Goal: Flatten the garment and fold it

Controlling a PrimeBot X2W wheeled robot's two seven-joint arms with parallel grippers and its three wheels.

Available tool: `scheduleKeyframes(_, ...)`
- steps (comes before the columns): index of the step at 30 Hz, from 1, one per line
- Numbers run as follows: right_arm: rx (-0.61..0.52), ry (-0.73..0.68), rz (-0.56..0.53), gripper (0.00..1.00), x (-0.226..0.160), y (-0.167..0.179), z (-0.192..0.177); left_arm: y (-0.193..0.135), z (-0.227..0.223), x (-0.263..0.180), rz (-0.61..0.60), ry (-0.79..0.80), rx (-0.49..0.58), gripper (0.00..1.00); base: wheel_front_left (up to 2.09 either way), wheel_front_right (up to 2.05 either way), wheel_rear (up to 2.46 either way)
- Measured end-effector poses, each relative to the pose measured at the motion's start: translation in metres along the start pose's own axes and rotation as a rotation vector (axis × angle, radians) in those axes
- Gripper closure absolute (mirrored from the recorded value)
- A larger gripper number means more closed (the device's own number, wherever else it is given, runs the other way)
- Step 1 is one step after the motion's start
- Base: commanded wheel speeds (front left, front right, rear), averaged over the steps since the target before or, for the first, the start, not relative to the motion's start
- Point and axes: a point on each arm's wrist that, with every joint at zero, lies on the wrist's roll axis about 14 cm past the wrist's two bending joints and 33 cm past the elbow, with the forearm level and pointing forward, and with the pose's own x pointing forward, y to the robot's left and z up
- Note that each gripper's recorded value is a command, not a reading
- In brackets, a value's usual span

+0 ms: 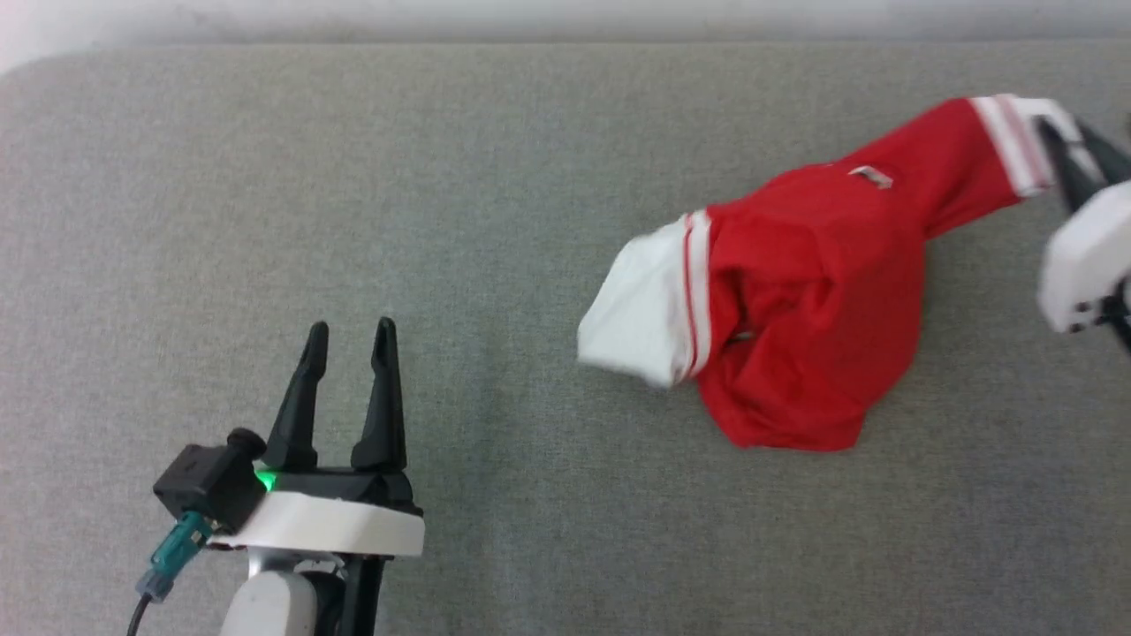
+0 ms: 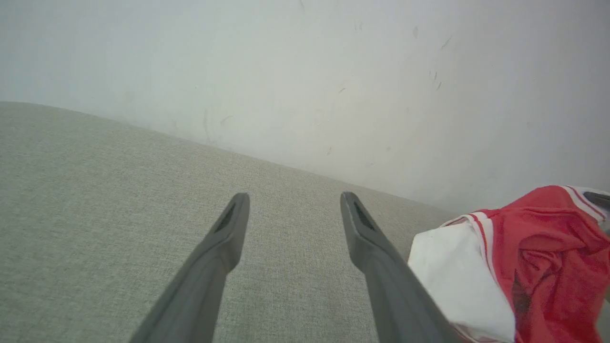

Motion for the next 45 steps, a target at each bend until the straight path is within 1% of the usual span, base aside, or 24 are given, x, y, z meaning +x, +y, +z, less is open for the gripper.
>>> scheduleKeyframes(2, 0.002, 0.011, -0.081, 1.0, -0.015, -0.026, -0.006, -0.003, 0.002, -0.002, -0.008, -0.006, -0.003, 0.0, 0.0, 0.0, 0.0)
scheduleKeyframes(5, 0.031, 0.096, -0.186, 1.0, -0.044, -0.056, -0.043, -0.006, 0.004, -0.004, -0.014, -0.009, -0.006, 0.0, 0.0, 0.0, 0.0)
scheduleKeyframes(7, 0.062, 0.18, -0.229, 1.0, -0.062, -0.063, -0.078, -0.006, 0.003, -0.006, -0.015, -0.006, -0.007, 0.0, 0.0, 0.0, 0.0)
scheduleKeyframes(10, 0.124, 0.296, -0.242, 1.0, -0.081, -0.052, -0.126, -0.005, 0.001, -0.006, -0.009, -0.001, -0.006, 0.0, 0.0, 0.0, 0.0)
scheduleKeyframes(11, 0.14, 0.312, -0.243, 0.6, -0.085, -0.047, -0.134, -0.005, 0.001, -0.006, -0.009, 0.001, -0.007, 0.0, 0.0, 0.0, 0.0)
scheduleKeyframes(12, 0.151, 0.318, -0.244, 0.0, -0.087, -0.043, -0.139, -0.005, 0.0, -0.006, -0.009, 0.004, -0.006, 0.0, 0.0, 0.0, 0.0)
scheduleKeyframes(14, 0.169, 0.301, -0.25, 0.0, -0.087, -0.039, -0.138, -0.005, -0.001, -0.006, -0.01, 0.007, -0.005, 0.0, 0.0, 0.0, 0.0)
scheduleKeyframes(16, 0.19, 0.258, -0.246, 0.0, -0.084, -0.035, -0.128, -0.006, -0.001, -0.006, -0.012, 0.006, -0.005, 0.0, 0.0, 0.0, 0.0)
scheduleKeyframes(18, 0.203, 0.184, -0.234, 0.0, -0.077, -0.032, -0.105, -0.007, 0.001, -0.006, -0.015, 0.002, -0.001, 0.0, 0.0, 0.0, 0.0)
scheduleKeyframes(22, 0.215, 0.009, -0.171, 0.0, -0.064, -0.023, -0.036, -0.011, 0.005, -0.007, -0.027, -0.009, -0.001, 0.0, 0.0, 0.0, 0.0)
scheduleKeyframes(23, 0.213, -0.014, -0.149, 0.0, -0.062, -0.018, -0.022, -0.012, 0.006, -0.008, -0.03, -0.011, -0.002, 0.0, 0.0, 0.0, 0.0)
scheduleKeyframes(25, 0.213, -0.019, -0.101, 0.0, -0.06, -0.008, -0.006, -0.015, 0.007, -0.009, -0.038, -0.015, -0.006, 0.0, 0.0, 0.0, 0.0)
scheduleKeyframes(27, 0.207, 0.029, -0.046, 0.0, -0.056, 0.005, -0.006, -0.016, 0.008, -0.01, -0.04, -0.016, -0.012, 0.0, 0.0, 0.0, 0.0)
scheduleKeyframes(31, 0.202, 0.155, 0.041, 0.0, -0.044, 0.03, -0.021, -0.013, 0.008, -0.013, -0.028, -0.012, -0.008, 0.0, 0.0, 0.0, 0.0)
scheduleKeyframes(36, 0.175, 0.285, 0.078, 0.0, -0.028, 0.044, -0.049, -0.005, 0.004, -0.018, -0.003, 0.004, 0.0, 0.0, 0.0, 0.0, 0.0)
scheduleKeyframes(38, 0.179, 0.31, 0.091, 0.0, -0.021, 0.05, -0.056, -0.001, 0.003, -0.02, 0.009, 0.009, 0.005, 0.0, 0.0, 0.0, 0.0)
scheduleKeyframes(39, 0.176, 0.313, 0.098, 0.55, -0.018, 0.053, -0.057, 0.001, 0.003, -0.021, 0.016, 0.01, 0.007, 0.0, 0.0, 0.0, 0.0)
scheduleKeyframes(40, 0.172, 0.299, 0.104, 0.8, -0.014, 0.056, -0.055, 0.003, 0.003, -0.022, 0.023, 0.009, 0.009, 0.0, 0.0, 0.0, 0.0)
scheduleKeyframes(41, 0.169, 0.28, 0.112, 1.0, -0.011, 0.059, -0.05, 0.005, 0.004, -0.023, 0.028, 0.008, 0.011, 0.0, 0.0, 0.0, 0.0)
scheduleKeyframes(45, 0.135, 0.174, 0.142, 1.0, -0.005, 0.068, -0.02, 0.009, 0.005, -0.027, 0.042, 0.007, 0.015, 0.0, 0.0, 0.0, 0.0)
